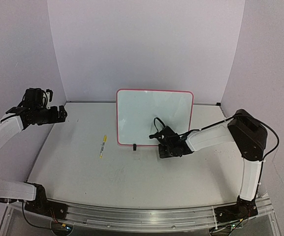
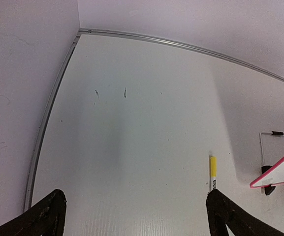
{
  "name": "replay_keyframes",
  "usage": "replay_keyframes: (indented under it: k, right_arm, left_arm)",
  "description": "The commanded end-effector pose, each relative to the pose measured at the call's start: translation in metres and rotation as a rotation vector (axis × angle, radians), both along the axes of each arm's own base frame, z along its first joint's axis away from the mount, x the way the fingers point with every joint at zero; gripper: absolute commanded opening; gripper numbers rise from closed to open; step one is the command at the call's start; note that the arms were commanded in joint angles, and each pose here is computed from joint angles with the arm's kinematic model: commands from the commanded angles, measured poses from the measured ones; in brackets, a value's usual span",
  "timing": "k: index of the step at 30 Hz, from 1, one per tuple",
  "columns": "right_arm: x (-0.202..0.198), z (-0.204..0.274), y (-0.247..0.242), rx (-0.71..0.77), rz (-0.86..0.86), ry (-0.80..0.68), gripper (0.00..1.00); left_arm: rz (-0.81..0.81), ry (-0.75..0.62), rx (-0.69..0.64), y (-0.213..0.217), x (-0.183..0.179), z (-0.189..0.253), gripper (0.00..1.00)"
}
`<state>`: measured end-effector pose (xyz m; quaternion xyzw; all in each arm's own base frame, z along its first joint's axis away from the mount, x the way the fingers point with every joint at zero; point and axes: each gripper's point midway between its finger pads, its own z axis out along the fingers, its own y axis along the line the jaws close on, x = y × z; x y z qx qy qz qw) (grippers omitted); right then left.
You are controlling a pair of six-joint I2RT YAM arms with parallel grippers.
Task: Write a sentence on the whiteboard
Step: Move the whiteboard to the center of the board, then pick up the whiteboard marker from the center of the board.
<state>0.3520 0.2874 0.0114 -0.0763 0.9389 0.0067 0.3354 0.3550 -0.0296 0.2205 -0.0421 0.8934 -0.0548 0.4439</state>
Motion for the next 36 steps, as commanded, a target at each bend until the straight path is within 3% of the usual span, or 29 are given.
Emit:
replay_keyframes:
  k: [1, 5, 10, 24, 28, 36]
  right_arm:
    - [-0.018, 0.001, 0.024, 0.082, 0.058, 0.059, 0.00]
    - [-0.019, 0.003, 0.025, 0.094, 0.053, 0.059, 0.07]
    - [-0.023, 0.011, 0.024, 0.099, 0.062, 0.046, 0.32]
    - [-0.054, 0.028, 0.008, 0.139, 0.041, 0.041, 0.67]
    - [-0.064, 0.041, -0.001, 0.172, 0.033, 0.028, 0.72]
    - [-0.071, 0.098, -0.019, 0.260, 0.024, -0.084, 0.72]
  left_arm:
    - [0.020, 0.042, -0.135, -0.013, 0.004, -0.002, 0.98]
    - [0.032, 0.101, -0.204, -0.029, 0.001, -0.018, 0.97]
    - [0.011, 0.167, -0.204, -0.056, -0.003, -0.040, 0.96]
    - [-0.085, 0.280, -0.217, -0.116, 0.013, -0.081, 0.95]
    - [-0.109, 0.311, -0.197, -0.133, 0.019, -0.094, 0.94]
    - [-0.163, 0.370, -0.128, -0.171, 0.035, -0.119, 0.79]
